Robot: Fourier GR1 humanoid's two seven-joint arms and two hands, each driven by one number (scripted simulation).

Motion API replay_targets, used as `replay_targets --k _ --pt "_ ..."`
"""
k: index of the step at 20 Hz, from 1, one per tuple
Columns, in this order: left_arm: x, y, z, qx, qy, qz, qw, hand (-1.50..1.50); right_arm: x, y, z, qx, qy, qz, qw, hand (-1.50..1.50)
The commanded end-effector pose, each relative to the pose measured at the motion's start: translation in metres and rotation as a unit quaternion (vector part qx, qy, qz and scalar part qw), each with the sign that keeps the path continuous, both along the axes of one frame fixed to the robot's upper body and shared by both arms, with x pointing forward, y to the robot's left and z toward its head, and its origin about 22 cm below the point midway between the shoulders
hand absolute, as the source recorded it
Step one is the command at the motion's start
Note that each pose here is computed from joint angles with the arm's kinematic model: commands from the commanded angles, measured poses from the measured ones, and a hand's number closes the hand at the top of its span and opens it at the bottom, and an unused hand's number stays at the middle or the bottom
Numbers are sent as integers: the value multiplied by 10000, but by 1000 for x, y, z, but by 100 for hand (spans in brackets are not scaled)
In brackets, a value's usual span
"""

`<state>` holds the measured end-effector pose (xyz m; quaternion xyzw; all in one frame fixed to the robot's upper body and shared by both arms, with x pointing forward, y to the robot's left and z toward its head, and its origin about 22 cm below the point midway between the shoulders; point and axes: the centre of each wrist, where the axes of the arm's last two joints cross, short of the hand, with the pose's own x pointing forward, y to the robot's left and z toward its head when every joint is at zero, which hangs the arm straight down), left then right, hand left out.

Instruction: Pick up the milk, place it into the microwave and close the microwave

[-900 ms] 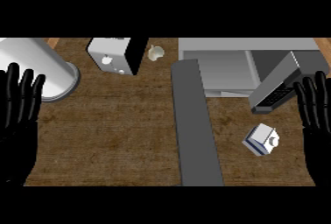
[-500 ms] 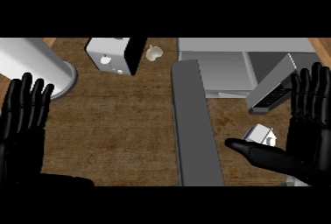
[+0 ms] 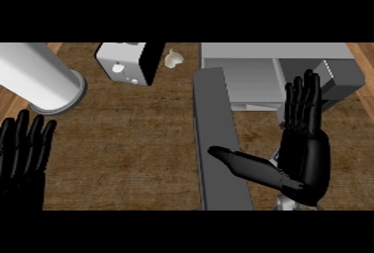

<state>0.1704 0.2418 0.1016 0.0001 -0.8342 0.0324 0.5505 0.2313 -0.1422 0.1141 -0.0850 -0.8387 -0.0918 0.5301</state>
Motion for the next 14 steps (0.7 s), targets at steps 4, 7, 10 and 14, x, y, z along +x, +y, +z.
replay_targets --k 4,7,10,14 --pt "-15 12 -24 -155 81 -24 9998 -150 5 -2 2 -148 50 -768 9969 -150" --pt "-28 9 -33 -72 45 12 10000 -150 11 -6 -3 -167 156 -927 9954 -150" --pt "-31 11 -11 -7 91 -37 10000 -150 -4 -20 -39 -179 321 -1079 9935 -150" --pt "-43 21 -27 -64 -21 -6 10000 -150 16 -33 -41 -23 441 -1386 9894 -150"
